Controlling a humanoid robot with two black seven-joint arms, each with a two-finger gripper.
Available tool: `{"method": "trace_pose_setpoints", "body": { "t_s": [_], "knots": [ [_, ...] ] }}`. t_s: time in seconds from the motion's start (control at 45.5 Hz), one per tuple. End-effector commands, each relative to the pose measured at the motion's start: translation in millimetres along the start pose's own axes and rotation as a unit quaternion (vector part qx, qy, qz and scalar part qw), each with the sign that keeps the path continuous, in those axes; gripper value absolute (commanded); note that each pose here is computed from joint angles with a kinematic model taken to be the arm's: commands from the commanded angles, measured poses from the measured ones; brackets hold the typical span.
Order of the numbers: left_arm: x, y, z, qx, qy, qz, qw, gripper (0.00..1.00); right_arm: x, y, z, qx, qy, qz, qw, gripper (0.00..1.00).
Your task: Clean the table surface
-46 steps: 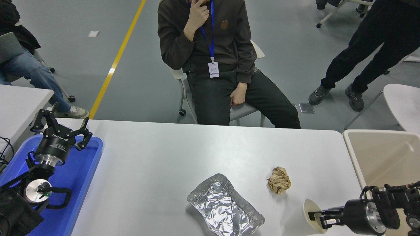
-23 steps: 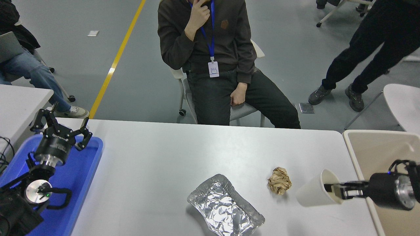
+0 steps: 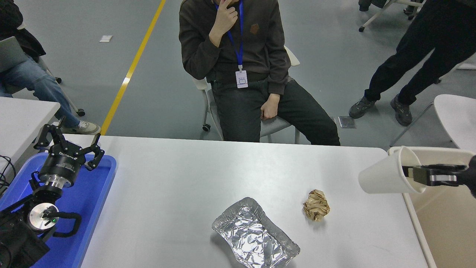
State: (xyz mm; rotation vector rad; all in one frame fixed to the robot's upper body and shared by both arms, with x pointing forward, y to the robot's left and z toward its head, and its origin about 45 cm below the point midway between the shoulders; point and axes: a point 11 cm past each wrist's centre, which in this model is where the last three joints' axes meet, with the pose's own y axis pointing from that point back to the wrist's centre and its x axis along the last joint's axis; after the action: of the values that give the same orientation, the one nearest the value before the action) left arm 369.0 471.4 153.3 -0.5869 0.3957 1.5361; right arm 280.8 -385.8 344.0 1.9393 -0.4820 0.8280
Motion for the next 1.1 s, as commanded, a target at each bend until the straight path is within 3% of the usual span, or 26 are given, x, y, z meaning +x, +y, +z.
{"method": "trace_pose_setpoints", "body": {
  "t_s": [0.0,1.077],
  "knots": [
    [0.0,0.0,0.0,0.0,0.0,0.0,1.0,1.0,16.5,14.2,-0.6,-0.003,-0.004,0.016,1.0,0.0],
    [0.0,0.0,0.0,0.0,0.0,0.0,1.0,1.0,-22.6,66.4,153.9,-0.237,-0.038,0.077,0.968,0.0]
  ]
}}
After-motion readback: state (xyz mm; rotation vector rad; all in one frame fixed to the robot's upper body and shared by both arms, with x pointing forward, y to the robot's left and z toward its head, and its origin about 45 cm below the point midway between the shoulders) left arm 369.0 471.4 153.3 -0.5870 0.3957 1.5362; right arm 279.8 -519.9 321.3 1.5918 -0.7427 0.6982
